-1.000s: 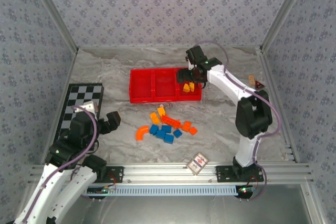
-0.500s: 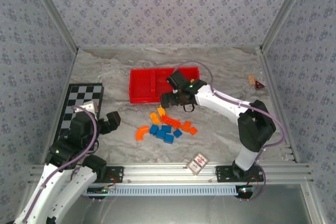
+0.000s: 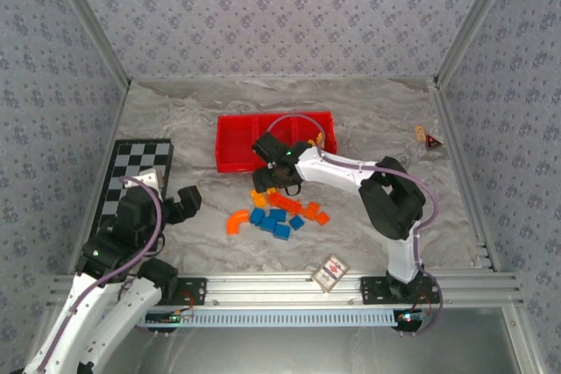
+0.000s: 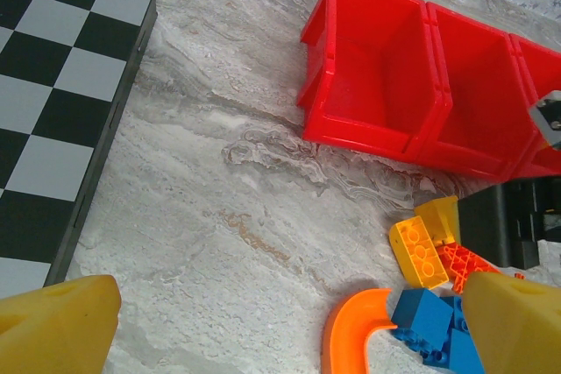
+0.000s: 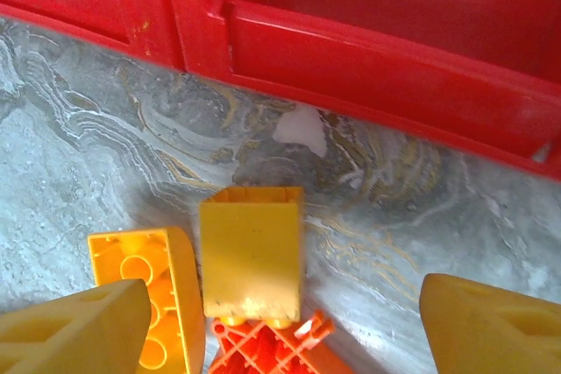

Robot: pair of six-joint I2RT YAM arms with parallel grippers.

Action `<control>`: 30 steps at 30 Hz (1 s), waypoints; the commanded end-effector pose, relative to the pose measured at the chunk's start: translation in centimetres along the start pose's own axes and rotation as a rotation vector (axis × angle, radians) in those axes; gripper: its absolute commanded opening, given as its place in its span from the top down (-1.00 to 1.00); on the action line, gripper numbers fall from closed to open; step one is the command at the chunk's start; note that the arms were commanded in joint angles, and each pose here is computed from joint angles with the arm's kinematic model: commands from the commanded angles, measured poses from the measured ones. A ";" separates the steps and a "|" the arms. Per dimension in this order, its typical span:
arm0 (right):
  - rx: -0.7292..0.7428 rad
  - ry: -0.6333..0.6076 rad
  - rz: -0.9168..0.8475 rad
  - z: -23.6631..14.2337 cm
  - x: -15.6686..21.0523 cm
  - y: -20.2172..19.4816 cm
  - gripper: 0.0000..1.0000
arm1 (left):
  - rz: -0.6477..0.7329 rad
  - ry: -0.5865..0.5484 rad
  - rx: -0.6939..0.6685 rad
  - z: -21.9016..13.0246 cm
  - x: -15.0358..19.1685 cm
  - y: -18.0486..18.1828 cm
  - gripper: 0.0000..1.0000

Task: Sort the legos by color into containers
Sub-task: Pick up the lego from the center of the table.

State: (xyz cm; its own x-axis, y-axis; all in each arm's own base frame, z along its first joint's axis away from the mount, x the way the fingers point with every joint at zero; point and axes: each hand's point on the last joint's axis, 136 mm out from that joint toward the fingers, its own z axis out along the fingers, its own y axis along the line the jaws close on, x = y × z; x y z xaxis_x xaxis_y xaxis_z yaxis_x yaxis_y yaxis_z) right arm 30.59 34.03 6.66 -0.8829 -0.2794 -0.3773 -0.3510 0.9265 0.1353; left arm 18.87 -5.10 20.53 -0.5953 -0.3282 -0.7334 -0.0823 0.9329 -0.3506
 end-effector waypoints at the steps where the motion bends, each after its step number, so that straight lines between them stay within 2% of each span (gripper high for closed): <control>1: -0.024 0.030 -0.026 0.7 -0.1 1.0 -0.54 | 0.024 -0.011 0.019 -0.2 -0.2 -0.3 -0.99; 20: 0.076 0.103 -0.107 2.3 0.6 0.1 -0.04 | 0.020 -0.019 0.019 -0.3 -0.2 -0.2 -1.00; 26: 0.097 0.107 -0.114 2.5 0.6 -0.3 0.01 | 0.020 -0.020 0.022 -0.4 -0.2 -0.3 -0.99; 30: 0.101 0.106 -0.120 2.5 0.5 -0.3 0.14 | 0.020 -0.022 0.021 -0.4 -0.3 -0.3 -0.99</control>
State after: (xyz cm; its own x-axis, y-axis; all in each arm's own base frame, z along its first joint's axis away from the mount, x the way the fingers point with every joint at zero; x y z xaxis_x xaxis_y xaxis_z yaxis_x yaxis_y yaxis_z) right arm 30.73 34.44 3.80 -0.8722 -0.3955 -0.2878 -0.4217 0.9061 0.0330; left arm 18.75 -5.16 20.71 -0.5901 -0.3283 -0.7375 -0.0736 0.9316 -0.3558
